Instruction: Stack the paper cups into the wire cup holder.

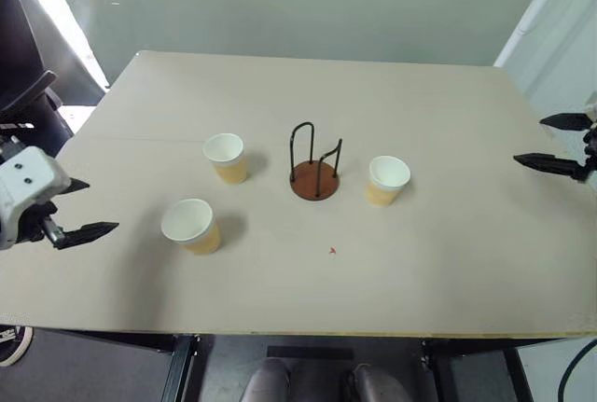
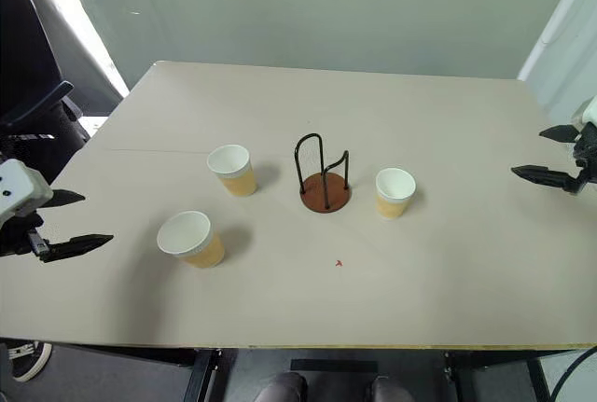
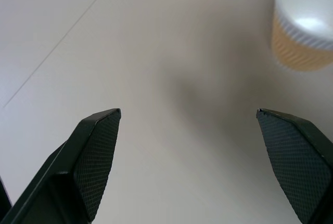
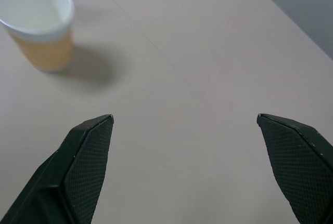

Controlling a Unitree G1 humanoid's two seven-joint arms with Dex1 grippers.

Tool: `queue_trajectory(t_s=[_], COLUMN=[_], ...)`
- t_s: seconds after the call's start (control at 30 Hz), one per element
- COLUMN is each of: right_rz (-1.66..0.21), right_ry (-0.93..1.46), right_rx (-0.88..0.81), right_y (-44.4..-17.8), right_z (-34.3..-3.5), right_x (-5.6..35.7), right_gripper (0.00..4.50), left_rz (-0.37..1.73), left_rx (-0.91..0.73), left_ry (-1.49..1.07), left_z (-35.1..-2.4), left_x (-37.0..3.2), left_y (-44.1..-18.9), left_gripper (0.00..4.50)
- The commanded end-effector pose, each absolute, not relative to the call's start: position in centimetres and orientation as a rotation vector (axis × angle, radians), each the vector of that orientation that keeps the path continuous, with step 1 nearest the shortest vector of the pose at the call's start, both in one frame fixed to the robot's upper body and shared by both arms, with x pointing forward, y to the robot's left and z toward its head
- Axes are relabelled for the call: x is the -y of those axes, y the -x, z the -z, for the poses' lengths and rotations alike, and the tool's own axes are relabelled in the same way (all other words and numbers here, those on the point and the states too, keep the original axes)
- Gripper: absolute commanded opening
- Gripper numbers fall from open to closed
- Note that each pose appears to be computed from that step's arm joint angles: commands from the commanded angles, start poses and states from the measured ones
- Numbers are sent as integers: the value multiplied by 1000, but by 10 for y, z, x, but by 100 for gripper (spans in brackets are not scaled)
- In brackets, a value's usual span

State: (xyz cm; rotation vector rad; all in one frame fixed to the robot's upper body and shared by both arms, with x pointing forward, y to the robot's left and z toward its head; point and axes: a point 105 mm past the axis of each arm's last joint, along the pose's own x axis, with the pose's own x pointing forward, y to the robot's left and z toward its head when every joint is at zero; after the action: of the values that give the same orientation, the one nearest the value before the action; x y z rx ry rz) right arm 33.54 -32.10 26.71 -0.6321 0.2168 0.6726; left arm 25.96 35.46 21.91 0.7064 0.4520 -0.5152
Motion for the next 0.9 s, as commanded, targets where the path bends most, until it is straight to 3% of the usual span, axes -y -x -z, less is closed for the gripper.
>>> queue_trajectory(t_s=[0.03, 0.23, 0.37, 0.53, 0.7, 0.9], right_rz=[-681, -711, -800, -998, -1150, -1151], right_ry=[646, 626, 611, 575, 556, 509], right_rx=[-146, -116, -22, 100, 74, 42], right_y=[-326, -320, -314, -292, -266, -253], right_z=[-289, -291, -307, -324, -308, -290], right_x=[319, 312, 287, 237, 198, 183], right_gripper=[450, 450, 450, 450, 450, 450], left_rz=[532, 618, 832, 983, 1017, 1006], left_rx=[-421, -335, -152, -111, -119, -123], left_ry=[-731, -733, -696, -770, -852, -885], left_z=[-231, -243, -264, -256, -241, -225], left_x=[-348, -327, -266, -202, -156, -124], left_y=[-261, -272, -290, -334, -371, -397], left_gripper=[446, 446, 446, 446, 446, 446])
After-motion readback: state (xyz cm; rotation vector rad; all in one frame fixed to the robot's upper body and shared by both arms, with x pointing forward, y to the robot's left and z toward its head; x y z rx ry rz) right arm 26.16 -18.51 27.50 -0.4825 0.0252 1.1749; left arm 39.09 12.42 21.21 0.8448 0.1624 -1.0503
